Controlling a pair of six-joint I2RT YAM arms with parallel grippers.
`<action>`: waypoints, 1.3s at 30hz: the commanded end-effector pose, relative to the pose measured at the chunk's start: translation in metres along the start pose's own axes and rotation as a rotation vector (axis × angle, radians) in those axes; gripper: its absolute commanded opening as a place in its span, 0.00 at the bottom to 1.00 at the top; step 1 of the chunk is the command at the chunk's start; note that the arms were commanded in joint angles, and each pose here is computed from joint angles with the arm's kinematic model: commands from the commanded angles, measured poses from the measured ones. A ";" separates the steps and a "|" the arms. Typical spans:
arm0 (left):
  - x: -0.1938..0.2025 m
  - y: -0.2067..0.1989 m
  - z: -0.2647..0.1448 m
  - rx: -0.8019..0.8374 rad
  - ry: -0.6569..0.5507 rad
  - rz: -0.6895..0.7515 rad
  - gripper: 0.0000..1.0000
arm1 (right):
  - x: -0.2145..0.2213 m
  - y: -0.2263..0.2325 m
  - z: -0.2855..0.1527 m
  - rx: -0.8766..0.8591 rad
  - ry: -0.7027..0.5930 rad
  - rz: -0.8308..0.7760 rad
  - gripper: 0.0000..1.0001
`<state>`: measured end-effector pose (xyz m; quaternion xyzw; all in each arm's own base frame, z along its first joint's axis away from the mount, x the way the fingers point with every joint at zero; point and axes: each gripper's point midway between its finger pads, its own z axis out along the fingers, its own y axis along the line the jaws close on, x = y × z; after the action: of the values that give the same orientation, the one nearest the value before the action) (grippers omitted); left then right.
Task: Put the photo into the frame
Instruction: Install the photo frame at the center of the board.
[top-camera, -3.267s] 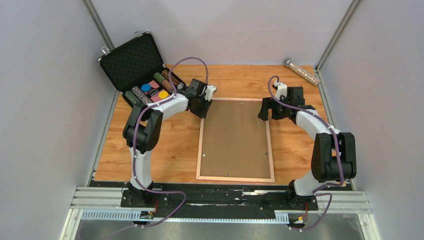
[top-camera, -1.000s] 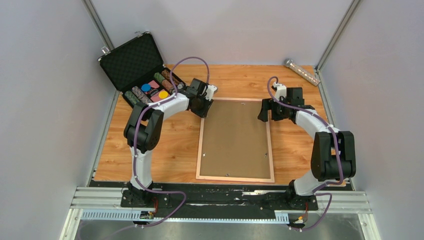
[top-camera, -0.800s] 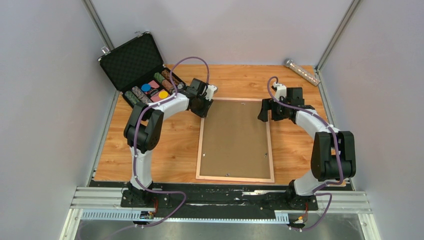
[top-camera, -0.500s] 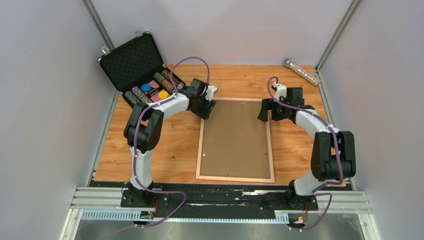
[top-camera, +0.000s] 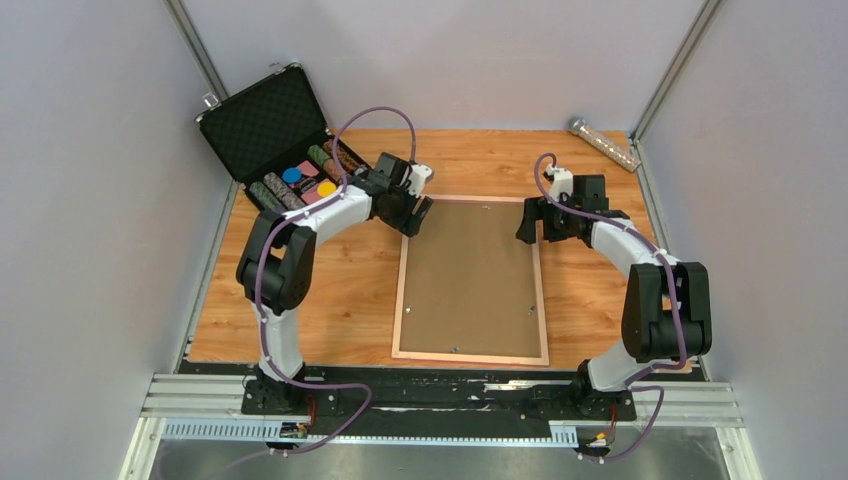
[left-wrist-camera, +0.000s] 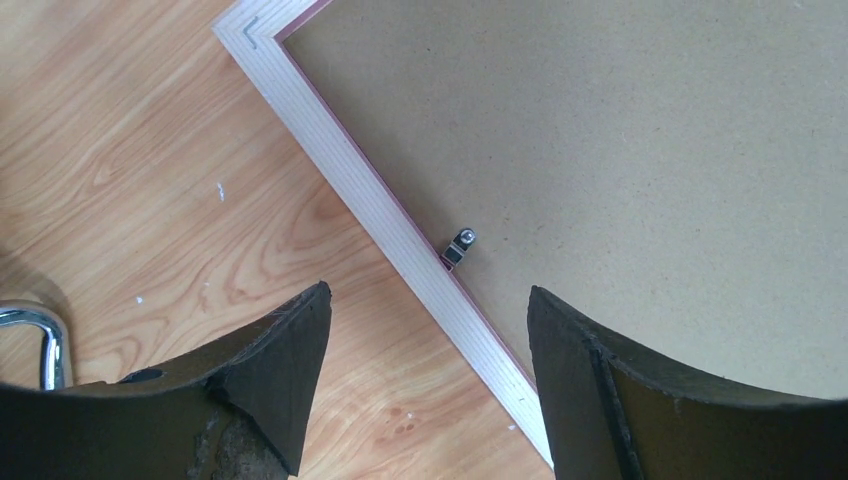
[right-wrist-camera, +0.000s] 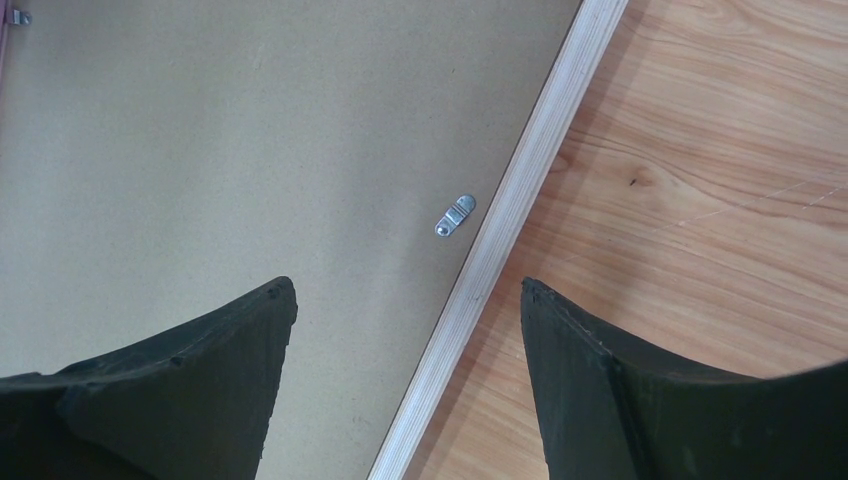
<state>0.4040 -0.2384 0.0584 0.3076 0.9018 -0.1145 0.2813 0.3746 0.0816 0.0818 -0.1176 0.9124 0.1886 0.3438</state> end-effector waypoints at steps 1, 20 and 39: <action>-0.017 -0.002 -0.018 -0.001 -0.067 0.029 0.79 | -0.016 -0.008 -0.002 0.035 -0.035 -0.023 0.80; 0.038 -0.037 -0.072 0.157 -0.021 0.130 0.79 | 0.003 -0.018 0.012 0.062 0.027 0.006 0.71; 0.061 -0.054 -0.094 0.215 -0.032 0.169 0.79 | 0.035 -0.036 0.031 0.080 0.147 0.072 0.19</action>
<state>0.2992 -0.2082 0.0916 0.3857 0.8687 -0.1716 0.2590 0.3692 0.0651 0.0269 -0.0893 0.9442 0.1669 0.2696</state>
